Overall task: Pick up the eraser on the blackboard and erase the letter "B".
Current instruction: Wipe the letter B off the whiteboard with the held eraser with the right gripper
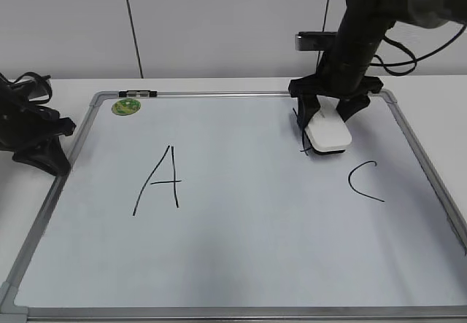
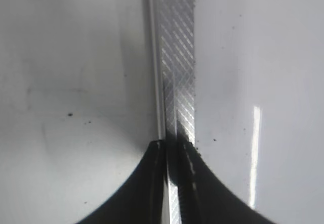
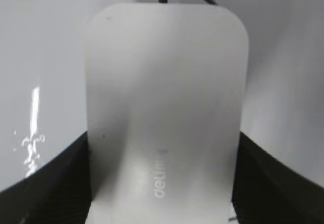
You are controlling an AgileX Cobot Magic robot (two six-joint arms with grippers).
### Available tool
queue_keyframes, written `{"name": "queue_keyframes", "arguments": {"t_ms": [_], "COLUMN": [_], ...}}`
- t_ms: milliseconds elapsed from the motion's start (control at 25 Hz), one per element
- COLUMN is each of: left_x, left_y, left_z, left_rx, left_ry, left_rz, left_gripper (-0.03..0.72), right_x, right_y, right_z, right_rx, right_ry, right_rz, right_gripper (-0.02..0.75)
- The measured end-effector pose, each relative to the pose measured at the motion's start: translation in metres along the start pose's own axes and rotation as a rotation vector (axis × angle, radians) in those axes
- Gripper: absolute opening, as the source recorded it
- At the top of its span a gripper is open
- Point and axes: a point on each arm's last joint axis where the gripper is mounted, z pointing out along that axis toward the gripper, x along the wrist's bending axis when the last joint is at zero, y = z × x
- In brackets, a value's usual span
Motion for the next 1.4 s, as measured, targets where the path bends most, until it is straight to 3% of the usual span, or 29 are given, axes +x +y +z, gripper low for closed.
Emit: {"name": "queue_keyframes", "arguments": {"t_ms": [520, 720, 1000, 1400], "left_x": [0.0, 0.0, 0.0, 0.0], "left_y": [0.0, 0.0, 0.0, 0.0], "left_z": [0.0, 0.0, 0.0, 0.0], "left_rx": [0.0, 0.0, 0.001, 0.001], "left_ry": [0.001, 0.001, 0.003, 0.003], "left_rz": [0.001, 0.001, 0.002, 0.002], "left_gripper": [0.032, 0.032, 0.032, 0.032], "right_x": [-0.002, 0.008, 0.046, 0.046], "right_y": [0.011, 0.01, 0.007, 0.007], "right_z": [0.028, 0.03, 0.035, 0.035], "right_rx": [0.011, 0.017, 0.027, 0.025], "right_ry": [0.001, -0.021, -0.042, -0.068], "right_rz": [0.029, -0.005, -0.117, -0.128], "right_gripper": [0.545, 0.545, 0.545, 0.545]}}
